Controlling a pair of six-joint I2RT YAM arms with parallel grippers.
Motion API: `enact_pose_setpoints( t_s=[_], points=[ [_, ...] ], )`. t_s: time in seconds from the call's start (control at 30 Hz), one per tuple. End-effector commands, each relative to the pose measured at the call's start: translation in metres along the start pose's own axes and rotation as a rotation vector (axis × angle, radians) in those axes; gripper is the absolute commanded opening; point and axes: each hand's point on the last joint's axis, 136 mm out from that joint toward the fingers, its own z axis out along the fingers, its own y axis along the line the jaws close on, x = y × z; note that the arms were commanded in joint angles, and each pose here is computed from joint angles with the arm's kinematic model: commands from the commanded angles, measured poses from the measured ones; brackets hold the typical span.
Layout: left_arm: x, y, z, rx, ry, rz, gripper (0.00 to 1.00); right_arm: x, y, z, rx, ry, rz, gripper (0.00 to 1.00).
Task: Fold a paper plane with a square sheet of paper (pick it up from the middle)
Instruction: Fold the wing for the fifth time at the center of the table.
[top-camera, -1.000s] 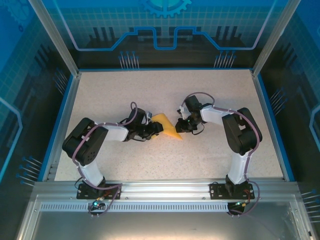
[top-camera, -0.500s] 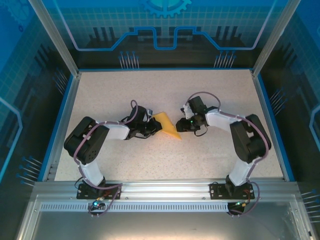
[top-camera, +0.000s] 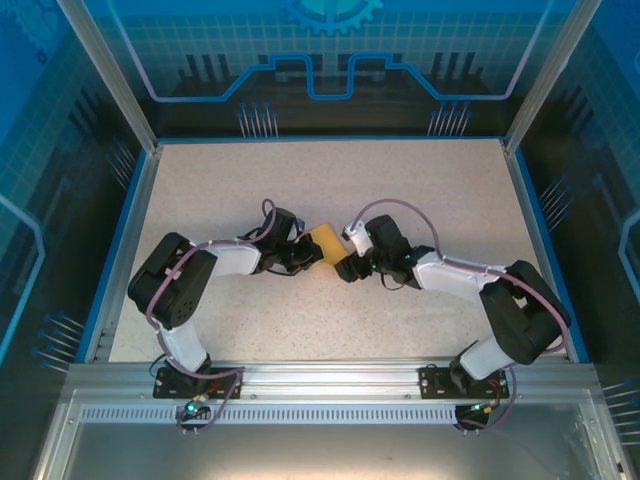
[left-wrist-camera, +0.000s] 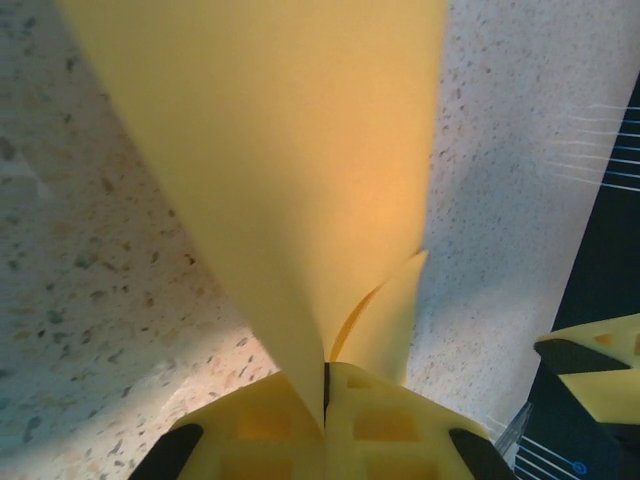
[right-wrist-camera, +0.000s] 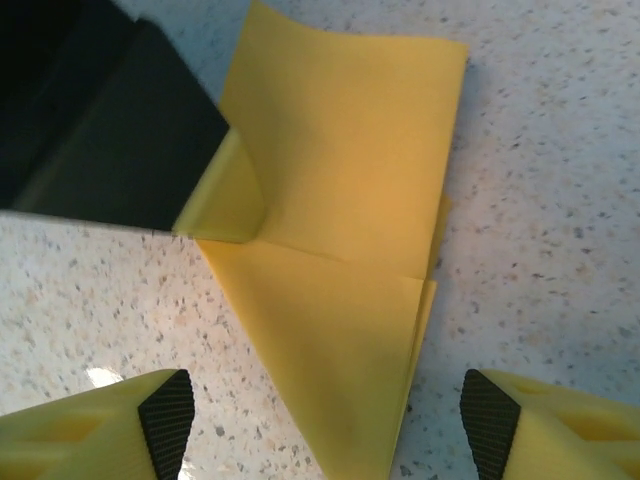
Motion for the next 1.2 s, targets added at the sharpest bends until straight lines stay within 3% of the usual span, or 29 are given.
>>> enact_pose_setpoints(
  t_s=[0.0,0.37,0.87,1.17],
  points=[
    [0.002,-0.007,-0.008,-0.018,0.004,-0.005,0.06,-0.024,0.015,0.0,-0.027,-0.205,-0.178,0.76],
    [0.002,-0.018,-0.013,-0.002,0.01,-0.001,0.06,-0.007,0.043,0.025,-0.1,-0.164,-0.375,0.64],
    [0.001,-0.025,-0.018,0.005,0.011,-0.005,0.06,-0.008,0.039,0.052,-0.064,-0.15,-0.421,0.38],
    [0.0,-0.023,-0.018,-0.003,0.009,-0.027,0.06,-0.013,0.027,0.047,0.022,-0.184,-0.421,0.38]
  ],
)
